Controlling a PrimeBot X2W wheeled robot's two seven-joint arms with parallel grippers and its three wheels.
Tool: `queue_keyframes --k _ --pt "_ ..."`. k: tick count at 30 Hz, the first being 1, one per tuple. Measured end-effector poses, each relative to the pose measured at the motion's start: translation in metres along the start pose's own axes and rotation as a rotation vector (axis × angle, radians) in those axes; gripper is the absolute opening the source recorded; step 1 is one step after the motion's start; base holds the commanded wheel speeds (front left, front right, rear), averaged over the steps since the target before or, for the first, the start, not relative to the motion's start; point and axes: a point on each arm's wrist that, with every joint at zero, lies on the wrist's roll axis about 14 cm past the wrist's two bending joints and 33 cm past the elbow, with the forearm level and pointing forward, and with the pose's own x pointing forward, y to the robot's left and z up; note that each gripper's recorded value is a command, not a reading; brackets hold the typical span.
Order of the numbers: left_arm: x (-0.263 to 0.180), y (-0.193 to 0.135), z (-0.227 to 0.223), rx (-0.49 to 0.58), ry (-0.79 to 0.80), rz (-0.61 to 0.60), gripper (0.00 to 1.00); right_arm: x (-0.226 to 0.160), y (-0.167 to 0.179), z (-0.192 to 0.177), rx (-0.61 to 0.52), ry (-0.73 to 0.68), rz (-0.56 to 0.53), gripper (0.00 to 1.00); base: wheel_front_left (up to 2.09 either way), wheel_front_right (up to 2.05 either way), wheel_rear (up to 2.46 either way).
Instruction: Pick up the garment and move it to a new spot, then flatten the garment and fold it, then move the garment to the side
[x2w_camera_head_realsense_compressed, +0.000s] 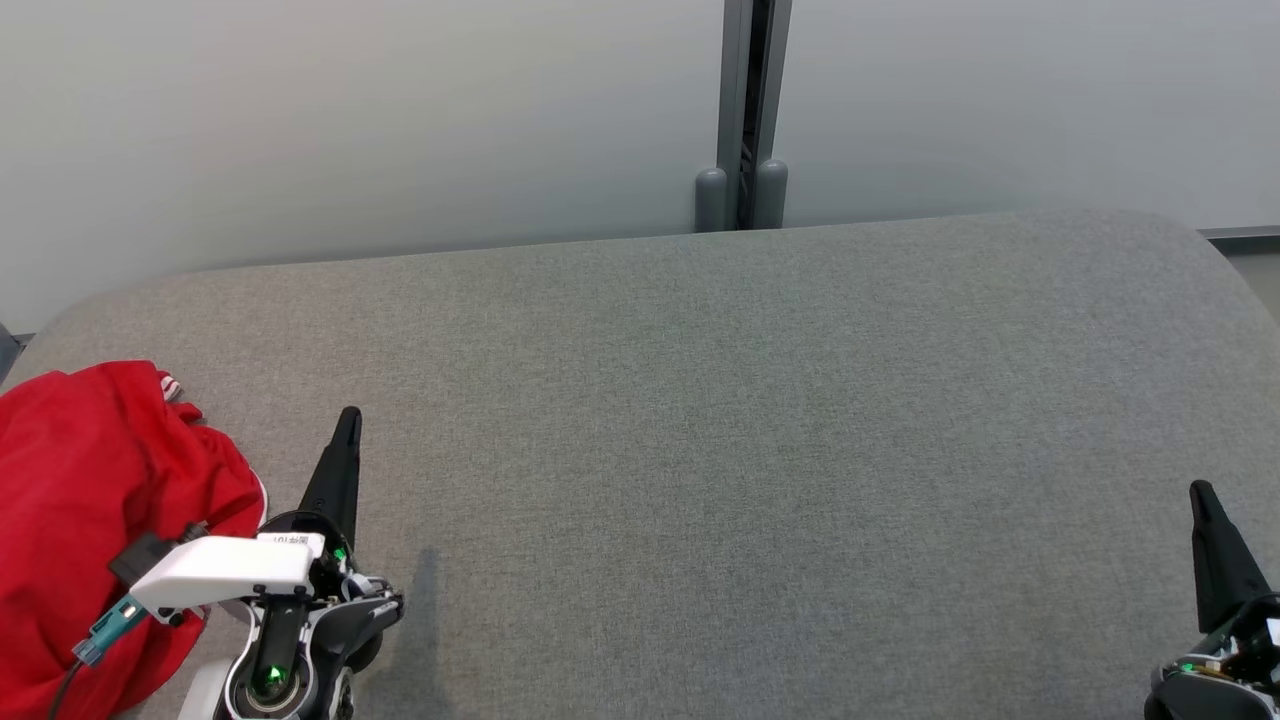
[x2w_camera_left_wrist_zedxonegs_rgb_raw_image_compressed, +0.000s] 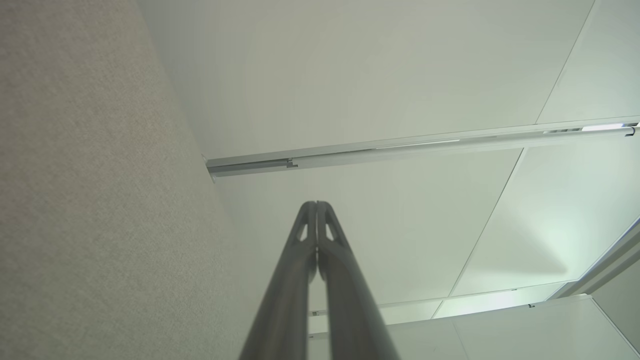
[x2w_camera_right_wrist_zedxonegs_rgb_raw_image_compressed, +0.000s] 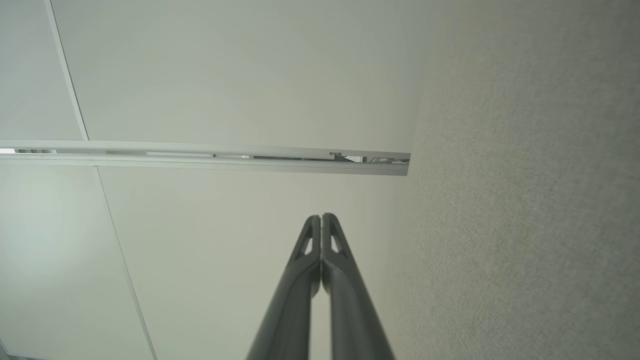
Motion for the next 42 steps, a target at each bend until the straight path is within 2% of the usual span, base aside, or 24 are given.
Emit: queue_keyframes --k 1,2,9,23,32,42 --pt "0.0 0.0 0.0 0.0 0.0 0.0 0.0 0.0 0.0 0.0 0.0 0.0 0.0 0.0 0.0 0.0 0.0" --pt "0.0 0.0 0.0 0.0 0.0 0.0 1.0 0.0 0.0 0.0 0.0 0.0 0.0 1.0 0.0 0.0 0.0" --pt "-0.021 0.042 -0.004 -0.019 -0.007 0.118 1.0 -0.011 -0.028 -0.008 0.026 0.004 -0.083 1.0 0.0 0.0 0.0" --pt "-0.021 0.03 0.003 0.028 -0.059 0.081 1.0 -0.003 -0.022 -0.024 -0.064 0.017 -0.069 1.0 0.0 0.0 0.0" --pt "-0.022 0.025 0.012 0.089 -0.101 0.066 1.0 0.006 -0.017 -0.03 -0.209 0.027 -0.053 1.0 0.0 0.0 0.0" --pt "-0.023 0.011 0.031 0.206 -0.167 0.03 1.0 0.018 0.005 -0.039 -0.403 0.033 0.018 1.0 0.0 0.0 0.0"
